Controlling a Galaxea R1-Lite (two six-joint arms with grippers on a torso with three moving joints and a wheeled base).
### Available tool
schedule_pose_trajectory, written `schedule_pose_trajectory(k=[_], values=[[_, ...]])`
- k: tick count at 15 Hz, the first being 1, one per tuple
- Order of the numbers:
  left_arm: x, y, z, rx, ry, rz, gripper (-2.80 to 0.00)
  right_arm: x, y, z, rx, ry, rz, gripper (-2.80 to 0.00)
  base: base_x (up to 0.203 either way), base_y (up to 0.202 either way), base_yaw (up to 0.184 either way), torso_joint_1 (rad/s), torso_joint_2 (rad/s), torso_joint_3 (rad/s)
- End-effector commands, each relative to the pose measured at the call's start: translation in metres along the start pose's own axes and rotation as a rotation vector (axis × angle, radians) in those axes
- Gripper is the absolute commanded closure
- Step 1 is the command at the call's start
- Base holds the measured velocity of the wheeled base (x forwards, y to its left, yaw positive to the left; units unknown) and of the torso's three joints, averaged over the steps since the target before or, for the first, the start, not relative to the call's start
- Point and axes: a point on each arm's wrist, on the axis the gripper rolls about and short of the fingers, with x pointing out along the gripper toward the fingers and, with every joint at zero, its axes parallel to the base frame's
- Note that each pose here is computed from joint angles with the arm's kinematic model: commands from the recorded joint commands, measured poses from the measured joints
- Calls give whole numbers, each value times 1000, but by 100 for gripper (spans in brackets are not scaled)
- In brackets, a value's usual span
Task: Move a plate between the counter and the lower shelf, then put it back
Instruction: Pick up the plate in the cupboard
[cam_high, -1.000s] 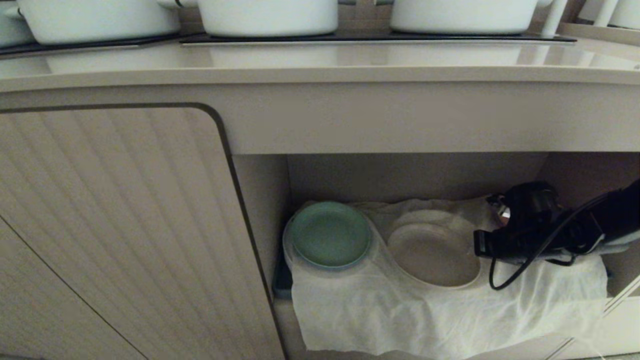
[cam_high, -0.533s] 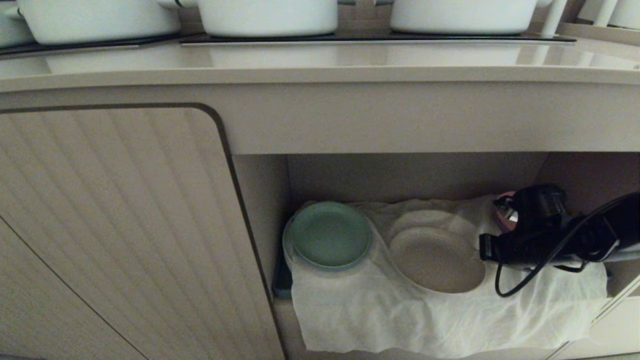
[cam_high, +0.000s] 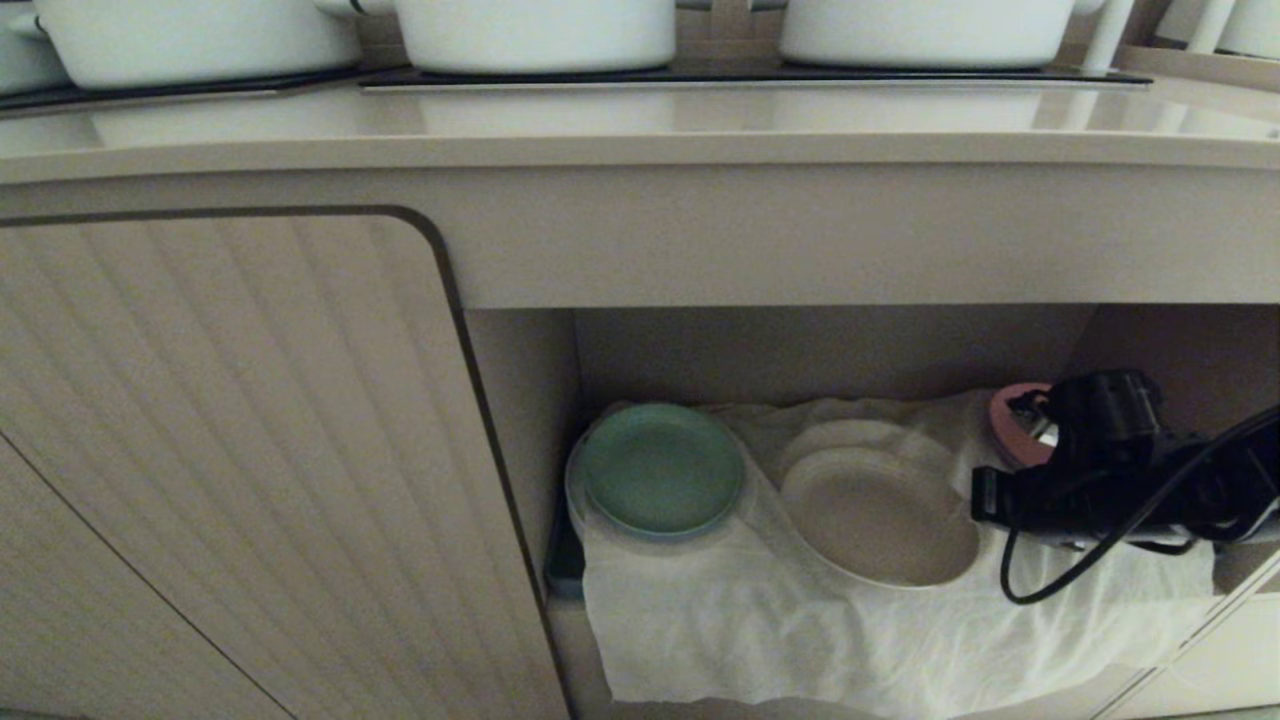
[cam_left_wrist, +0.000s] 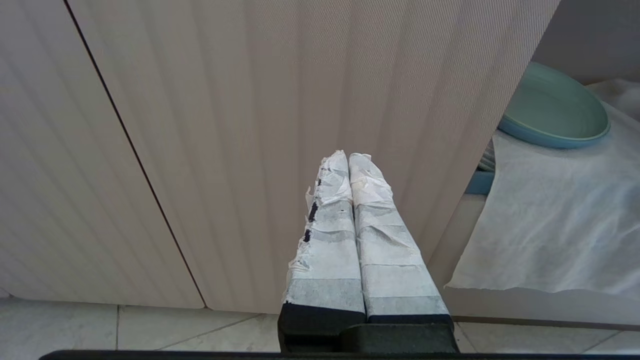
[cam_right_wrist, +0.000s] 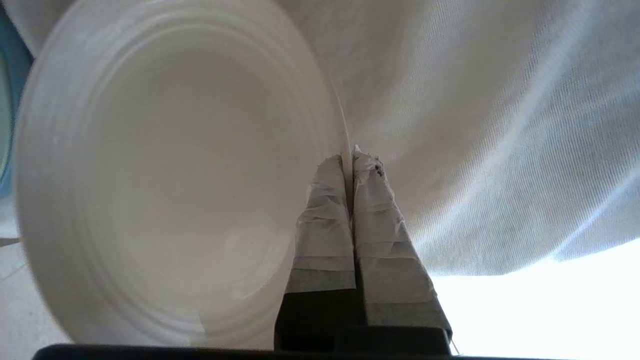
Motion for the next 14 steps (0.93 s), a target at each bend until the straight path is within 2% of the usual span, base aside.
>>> schedule_pose_trajectory(k=[1, 14], values=[[0, 0, 0, -1, -1, 1, 0, -10, 2, -2, 5, -20, 9, 0, 0, 0, 0, 0, 0, 0], [0, 0, 0, -1, -1, 1, 0, -60, 4, -25, 4, -67, 22, 0, 0, 0, 0, 0, 0, 0]])
